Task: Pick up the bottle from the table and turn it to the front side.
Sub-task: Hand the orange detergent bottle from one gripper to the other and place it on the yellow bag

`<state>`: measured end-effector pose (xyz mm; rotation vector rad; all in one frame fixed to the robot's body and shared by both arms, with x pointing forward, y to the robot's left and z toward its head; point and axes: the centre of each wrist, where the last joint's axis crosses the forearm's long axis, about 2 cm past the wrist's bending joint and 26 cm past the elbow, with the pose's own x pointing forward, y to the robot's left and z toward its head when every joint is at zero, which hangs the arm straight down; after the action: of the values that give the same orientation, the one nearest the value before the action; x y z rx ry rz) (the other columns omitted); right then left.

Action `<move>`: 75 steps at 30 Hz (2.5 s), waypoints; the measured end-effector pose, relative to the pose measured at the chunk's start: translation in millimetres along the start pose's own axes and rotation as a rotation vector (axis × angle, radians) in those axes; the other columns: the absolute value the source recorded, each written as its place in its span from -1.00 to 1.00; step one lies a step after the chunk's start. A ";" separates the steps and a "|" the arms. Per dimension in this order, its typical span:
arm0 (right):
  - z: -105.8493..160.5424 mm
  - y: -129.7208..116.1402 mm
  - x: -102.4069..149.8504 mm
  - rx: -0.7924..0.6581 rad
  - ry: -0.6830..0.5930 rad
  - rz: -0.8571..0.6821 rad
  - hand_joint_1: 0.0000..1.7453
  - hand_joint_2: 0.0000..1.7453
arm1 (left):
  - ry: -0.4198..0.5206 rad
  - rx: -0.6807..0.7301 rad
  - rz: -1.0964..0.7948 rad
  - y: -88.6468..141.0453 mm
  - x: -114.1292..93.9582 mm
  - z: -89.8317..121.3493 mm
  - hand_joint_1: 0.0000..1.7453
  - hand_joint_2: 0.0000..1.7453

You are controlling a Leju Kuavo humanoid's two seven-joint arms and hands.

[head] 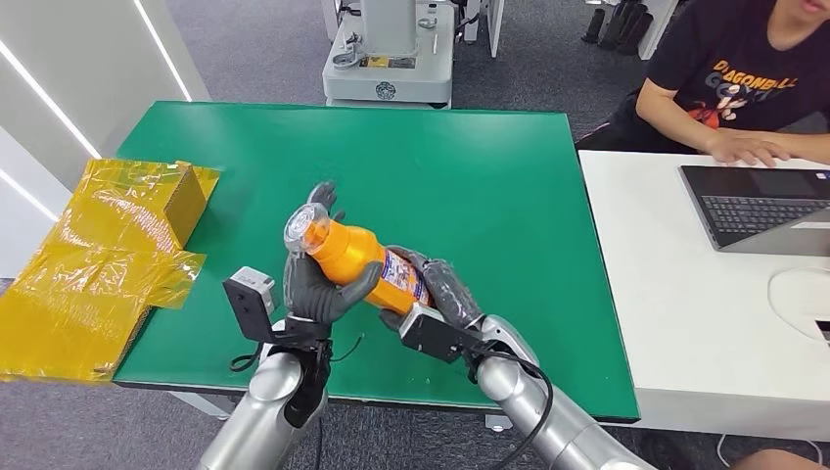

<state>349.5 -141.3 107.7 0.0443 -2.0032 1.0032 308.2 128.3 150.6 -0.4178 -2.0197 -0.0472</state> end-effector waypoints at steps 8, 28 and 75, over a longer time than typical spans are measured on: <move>0.5 0.1 -2.0 0.021 0.002 0.028 1.00 1.00 | 0.067 -0.098 0.022 -0.5 1.0 -4.5 -0.76 1.00; 3.5 3.1 -2.2 0.064 0.019 0.054 1.00 1.00 | 0.087 -0.134 0.010 0.5 -3.6 -4.6 1.00 1.00; 36.5 25.9 70.2 -0.659 -0.166 -0.281 -1.00 1.00 | -0.191 0.123 -0.751 158.9 83.0 -76.4 1.00 1.00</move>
<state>271.1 -125.4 130.7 0.0496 -2.3095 0.1404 389.0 283.9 235.7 0.4451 -2.2486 -0.3526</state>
